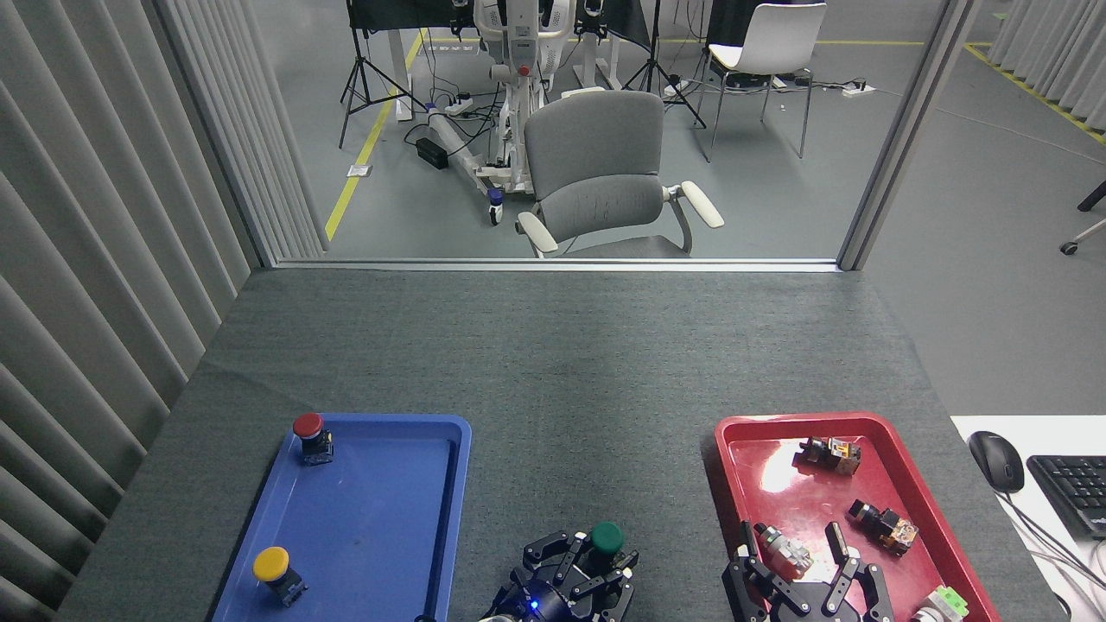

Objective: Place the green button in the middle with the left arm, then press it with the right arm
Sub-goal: 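Carry the green button out of the tray to the table middle, then release the green button and withdraw the left gripper to the tray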

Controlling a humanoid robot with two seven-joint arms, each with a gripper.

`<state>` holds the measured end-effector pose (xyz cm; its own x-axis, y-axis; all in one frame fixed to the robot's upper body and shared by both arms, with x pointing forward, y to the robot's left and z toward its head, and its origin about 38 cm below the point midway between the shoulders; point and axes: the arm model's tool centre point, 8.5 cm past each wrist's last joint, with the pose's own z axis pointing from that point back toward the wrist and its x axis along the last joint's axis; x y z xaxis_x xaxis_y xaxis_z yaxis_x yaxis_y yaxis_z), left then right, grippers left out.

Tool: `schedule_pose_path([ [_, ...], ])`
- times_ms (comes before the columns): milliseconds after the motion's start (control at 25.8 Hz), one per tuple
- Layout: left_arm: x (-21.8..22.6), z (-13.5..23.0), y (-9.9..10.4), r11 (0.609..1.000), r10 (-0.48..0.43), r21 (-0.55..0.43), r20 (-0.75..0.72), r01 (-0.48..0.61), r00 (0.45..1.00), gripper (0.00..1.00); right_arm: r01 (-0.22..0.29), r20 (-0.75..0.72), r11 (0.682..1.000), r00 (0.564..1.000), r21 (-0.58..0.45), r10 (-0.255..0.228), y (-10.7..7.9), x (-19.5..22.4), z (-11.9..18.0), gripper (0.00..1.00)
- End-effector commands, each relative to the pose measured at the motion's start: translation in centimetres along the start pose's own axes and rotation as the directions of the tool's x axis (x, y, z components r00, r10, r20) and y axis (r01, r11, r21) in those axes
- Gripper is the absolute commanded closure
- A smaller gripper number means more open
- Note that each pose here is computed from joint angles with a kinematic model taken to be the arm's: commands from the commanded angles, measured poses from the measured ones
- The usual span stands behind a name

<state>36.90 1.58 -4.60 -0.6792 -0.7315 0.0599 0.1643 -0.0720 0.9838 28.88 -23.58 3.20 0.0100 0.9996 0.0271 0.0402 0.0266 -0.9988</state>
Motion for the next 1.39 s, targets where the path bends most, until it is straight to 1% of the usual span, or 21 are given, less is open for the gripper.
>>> schedule_pose_path([
  [0,-0.5,0.5,0.2,1.0,-0.008,0.012,-0.002,0.008,1.0,0.01,-0.001,-0.005,1.0,1.0,-0.009,0.001,-0.1,-0.1,-0.1,0.01],
  [232,-1.8,1.4,2.4,0.996,-0.036,0.082,0.006,0.035,0.999,0.01,0.009,0.013,1.0,1.0,-0.004,-0.009,-0.1,0.5,-0.3,0.01],
  [310,-2.1,2.4,2.7,0.994,-0.036,0.102,0.005,0.036,0.999,0.01,0.02,0.046,1.0,0.999,-0.008,-0.019,-0.2,1.8,-0.8,0.01],
  [387,-3.4,3.7,4.0,0.989,-0.045,0.143,-0.01,0.046,0.999,0.01,0.027,0.068,1.0,0.997,-0.015,-0.026,-0.5,2.8,-1.4,0.01],
  [504,-6.5,7.3,5.3,0.979,-0.024,0.201,-0.1,0.044,0.995,0.01,0.045,0.095,0.999,0.995,-0.019,-0.043,-0.7,4.2,-1.6,0.02],
  [581,-8.0,9.7,5.8,0.973,-0.013,0.226,-0.137,0.044,0.99,0.01,0.051,0.109,0.999,0.993,-0.015,-0.049,-0.7,4.9,-1.9,0.06],
  [658,-9.6,12.4,5.8,0.969,-0.002,0.243,-0.176,0.045,0.984,0.01,0.053,0.126,0.999,0.991,0.006,-0.054,-0.4,5.7,-2.0,0.1],
  [736,-11.1,15.1,5.6,0.964,0.037,0.265,-0.229,0.026,0.973,0.01,0.059,0.128,0.998,0.99,0.02,-0.061,-0.2,6.1,-2.0,0.14],
  [775,-11.9,16.4,5.7,0.961,0.046,0.275,-0.253,0.026,0.966,0.01,0.061,0.128,0.998,0.99,0.018,-0.063,-0.2,6.2,-2.0,0.17],
  [852,-12.8,17.9,6.2,0.956,0.03,0.288,-0.264,0.049,0.964,0.01,0.059,0.153,0.998,0.986,0.012,-0.06,-0.4,6.9,-2.3,0.25],
  [930,-14.1,19.5,7.1,0.949,0.004,0.302,-0.291,0.088,0.957,0.01,0.052,0.183,0.998,0.981,0.026,-0.056,-0.1,7.7,-2.4,0.42],
  [1007,-15.9,22.0,7.7,0.94,0.009,0.32,-0.362,0.116,0.932,0.01,0.034,0.212,0.998,0.976,0.051,-0.044,0.2,8.7,-2.7,0.55],
  [1085,-16.6,23.2,8.1,0.932,0.025,0.342,-0.394,0.122,0.919,0.01,0.027,0.246,0.997,0.968,0.069,-0.043,0.5,9.8,-2.9,0.62],
  [1123,-16.9,23.8,7.8,0.934,0.032,0.337,-0.411,0.119,0.911,0.01,0.028,0.264,0.997,0.963,0.078,-0.047,0.6,10.4,-2.9,0.66],
  [1162,-17.1,24.6,7.2,0.939,0.036,0.324,-0.429,0.117,0.902,0.01,0.027,0.274,0.996,0.96,0.084,-0.049,0.7,10.7,-3.0,0.74],
  [1201,-17.2,25.2,6.7,0.943,0.04,0.312,-0.446,0.114,0.894,0.01,0.021,0.281,0.996,0.959,0.092,-0.046,0.8,11.0,-3.0,0.78],
  [1278,-17.4,26.5,5.7,0.95,0.047,0.29,-0.492,0.113,0.869,0.01,0.004,0.313,0.994,0.949,0.109,-0.038,0.9,12.0,-3.0,0.91],
  [1356,-17.0,26.4,5.2,0.953,0.044,0.279,-0.512,0.117,0.858,0.01,-0.012,0.337,0.992,0.941,0.123,-0.031,1.2,12.7,-3.1,0.98],
])
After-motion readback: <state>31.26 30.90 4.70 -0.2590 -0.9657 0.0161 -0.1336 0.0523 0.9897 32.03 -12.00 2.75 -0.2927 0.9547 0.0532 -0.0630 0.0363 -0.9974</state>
